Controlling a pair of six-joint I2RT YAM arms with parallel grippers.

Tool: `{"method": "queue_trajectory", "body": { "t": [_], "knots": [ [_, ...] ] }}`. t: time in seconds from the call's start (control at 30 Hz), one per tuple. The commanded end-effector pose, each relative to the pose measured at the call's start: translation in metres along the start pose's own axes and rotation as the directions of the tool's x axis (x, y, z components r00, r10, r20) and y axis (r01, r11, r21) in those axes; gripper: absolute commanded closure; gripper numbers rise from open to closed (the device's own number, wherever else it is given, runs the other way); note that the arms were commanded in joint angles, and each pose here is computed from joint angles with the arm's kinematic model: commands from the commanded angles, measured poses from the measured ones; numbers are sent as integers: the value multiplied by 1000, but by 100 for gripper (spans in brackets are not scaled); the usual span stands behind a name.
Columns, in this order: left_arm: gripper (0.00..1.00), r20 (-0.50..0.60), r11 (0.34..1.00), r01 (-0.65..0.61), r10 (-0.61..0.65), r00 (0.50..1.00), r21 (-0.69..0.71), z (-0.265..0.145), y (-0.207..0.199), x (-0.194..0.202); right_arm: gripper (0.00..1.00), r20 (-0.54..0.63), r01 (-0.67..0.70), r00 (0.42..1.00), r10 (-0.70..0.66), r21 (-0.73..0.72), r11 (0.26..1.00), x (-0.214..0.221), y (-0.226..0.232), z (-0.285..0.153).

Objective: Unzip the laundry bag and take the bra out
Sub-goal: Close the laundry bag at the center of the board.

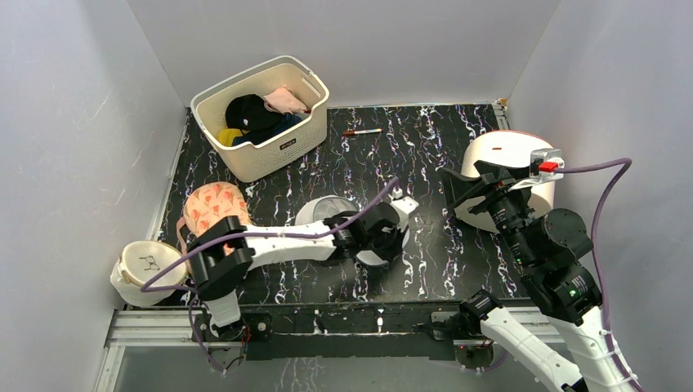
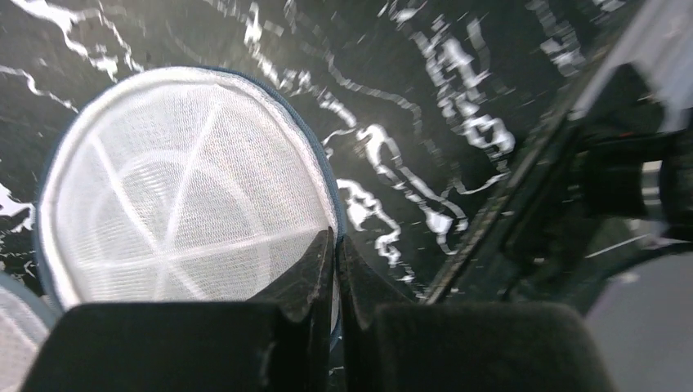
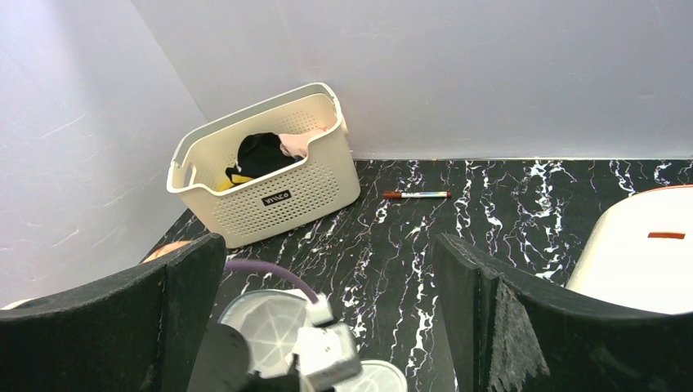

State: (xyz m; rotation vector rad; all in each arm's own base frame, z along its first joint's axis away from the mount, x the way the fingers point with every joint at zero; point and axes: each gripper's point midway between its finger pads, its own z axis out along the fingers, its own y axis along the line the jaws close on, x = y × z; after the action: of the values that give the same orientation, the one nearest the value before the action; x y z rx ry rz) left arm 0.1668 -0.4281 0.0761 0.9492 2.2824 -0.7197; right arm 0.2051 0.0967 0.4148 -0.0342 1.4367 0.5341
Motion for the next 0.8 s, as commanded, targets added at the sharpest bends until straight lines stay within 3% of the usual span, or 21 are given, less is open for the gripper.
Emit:
{"method": "queue_trajectory", "body": {
  "t": [0.0, 0.37, 0.67, 0.77],
  "knots": [
    [100, 206, 986, 72, -102, 973, 149, -44, -21, -61, 2, 74, -20, 997, 21, -14, 1000, -27, 6, -2],
    [100, 391, 919, 141, -291, 873, 369, -110, -27, -132, 2, 79, -24, 997, 25, -19, 1000, -30, 8, -2],
    [100, 385, 755, 264, -562, 732, 601, -142, -1, -137, 2, 63, -33, 997, 34, -25, 999, -27, 9, -2],
    [100, 401, 729, 291, -612, 682, 620, -157, 11, -132, 2, 55, -37, 998, 38, -30, 999, -25, 10, 0]
  ]
}}
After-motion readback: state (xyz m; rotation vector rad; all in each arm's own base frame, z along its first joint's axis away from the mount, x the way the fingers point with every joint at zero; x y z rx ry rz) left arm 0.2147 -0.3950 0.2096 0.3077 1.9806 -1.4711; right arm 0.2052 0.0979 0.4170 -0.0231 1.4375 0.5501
